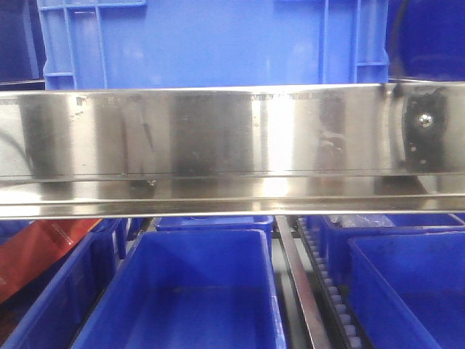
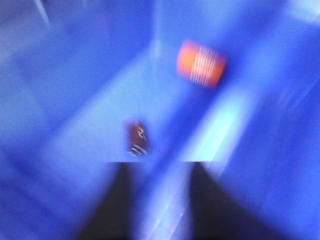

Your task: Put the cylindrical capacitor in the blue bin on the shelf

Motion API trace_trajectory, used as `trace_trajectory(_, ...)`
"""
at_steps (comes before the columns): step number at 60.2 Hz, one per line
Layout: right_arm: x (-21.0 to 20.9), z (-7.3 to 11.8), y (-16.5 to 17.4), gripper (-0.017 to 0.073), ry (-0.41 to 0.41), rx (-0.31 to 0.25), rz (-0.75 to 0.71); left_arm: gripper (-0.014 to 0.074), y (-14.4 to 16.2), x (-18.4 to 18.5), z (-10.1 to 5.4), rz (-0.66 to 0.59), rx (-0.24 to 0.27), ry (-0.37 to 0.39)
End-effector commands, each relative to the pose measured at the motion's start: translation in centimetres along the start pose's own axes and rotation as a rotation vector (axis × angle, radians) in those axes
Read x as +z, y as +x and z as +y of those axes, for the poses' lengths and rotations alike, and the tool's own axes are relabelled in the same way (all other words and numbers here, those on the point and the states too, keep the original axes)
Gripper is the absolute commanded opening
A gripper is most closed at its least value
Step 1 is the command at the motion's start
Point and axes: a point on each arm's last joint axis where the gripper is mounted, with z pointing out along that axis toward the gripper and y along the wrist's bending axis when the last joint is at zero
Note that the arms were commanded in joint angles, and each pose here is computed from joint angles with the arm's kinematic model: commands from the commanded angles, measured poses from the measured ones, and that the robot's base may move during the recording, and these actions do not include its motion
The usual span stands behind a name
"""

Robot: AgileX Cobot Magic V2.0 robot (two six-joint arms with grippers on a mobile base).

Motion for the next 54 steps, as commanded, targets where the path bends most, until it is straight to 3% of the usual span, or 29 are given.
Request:
trace_trajectory(1, -3.9, 0.1, -0.8, -0.0169, 0.012, -0.004, -0.092, -0.0111, -0.1, -0.1, 0.1, -0.021, -0.003, -0.001)
trace_trajectory(11, -8.5, 0.3, 0.2, -0.0158, 0.053, -0.028, -0.182, -0.0111, -0.2, -0.2, 0.2, -0.026, 0.010, -0.019)
trace_trajectory(25, -12.0, 0.7, 5.2, -0.0162, 0.074, -0.030, -0.278, -0.0111, -0.2, -0.2, 0.3, -0.028, 0.017, -0.029)
trace_trajectory(54, -15.0, 1.3, 22.4, -0.0162, 0.102, -0.029, -0.430, -0.0111, 0.1, 0.3, 0.2, -0.020, 0.022, -0.027)
